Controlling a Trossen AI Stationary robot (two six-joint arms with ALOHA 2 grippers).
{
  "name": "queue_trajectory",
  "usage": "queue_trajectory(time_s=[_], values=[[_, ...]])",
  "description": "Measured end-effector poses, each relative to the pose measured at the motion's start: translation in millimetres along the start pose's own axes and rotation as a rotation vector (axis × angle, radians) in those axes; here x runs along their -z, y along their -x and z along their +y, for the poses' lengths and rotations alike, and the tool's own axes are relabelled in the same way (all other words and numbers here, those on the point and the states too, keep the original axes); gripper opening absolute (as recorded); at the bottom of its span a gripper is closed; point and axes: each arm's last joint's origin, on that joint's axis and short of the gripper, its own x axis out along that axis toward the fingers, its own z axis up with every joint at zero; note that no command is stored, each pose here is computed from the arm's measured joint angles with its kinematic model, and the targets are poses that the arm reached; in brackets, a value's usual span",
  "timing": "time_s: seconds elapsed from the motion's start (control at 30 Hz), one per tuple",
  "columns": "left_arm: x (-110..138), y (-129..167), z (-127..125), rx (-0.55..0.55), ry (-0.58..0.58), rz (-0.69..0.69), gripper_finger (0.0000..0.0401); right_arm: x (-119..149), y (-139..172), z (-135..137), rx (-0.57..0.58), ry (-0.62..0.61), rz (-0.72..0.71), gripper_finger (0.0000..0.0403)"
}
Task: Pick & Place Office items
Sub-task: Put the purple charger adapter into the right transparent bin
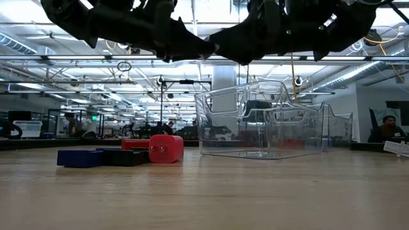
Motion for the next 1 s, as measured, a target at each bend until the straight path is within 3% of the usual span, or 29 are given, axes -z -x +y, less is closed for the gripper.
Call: queue_trajectory(time_s=[0.2,0.47,0.67,1.0], values=[[-1.2,0.0,0.1,0.006,0.025,-0.014,0.015,-0.3,0.0,0.0,0.0,0.004,-0.003,0.0226],[-2.5,0.1,-0.1,0.018,0.04,-0.029,0.0135,-0.3,0.1,0.1,-0.005,0.015,-0.001,0.0181],[-2.2,0.1,0.1,0.018,0.057,-0.028,0.0169,0.5,0.3,-1.0,-0.003,0.022,0.007,0.0124],[-1.8,0.2,-0.2,0.019,0.111,-0.024,0.0168,1.6,0.3,-1.0,-0.003,0.021,0.019,0.0122]])
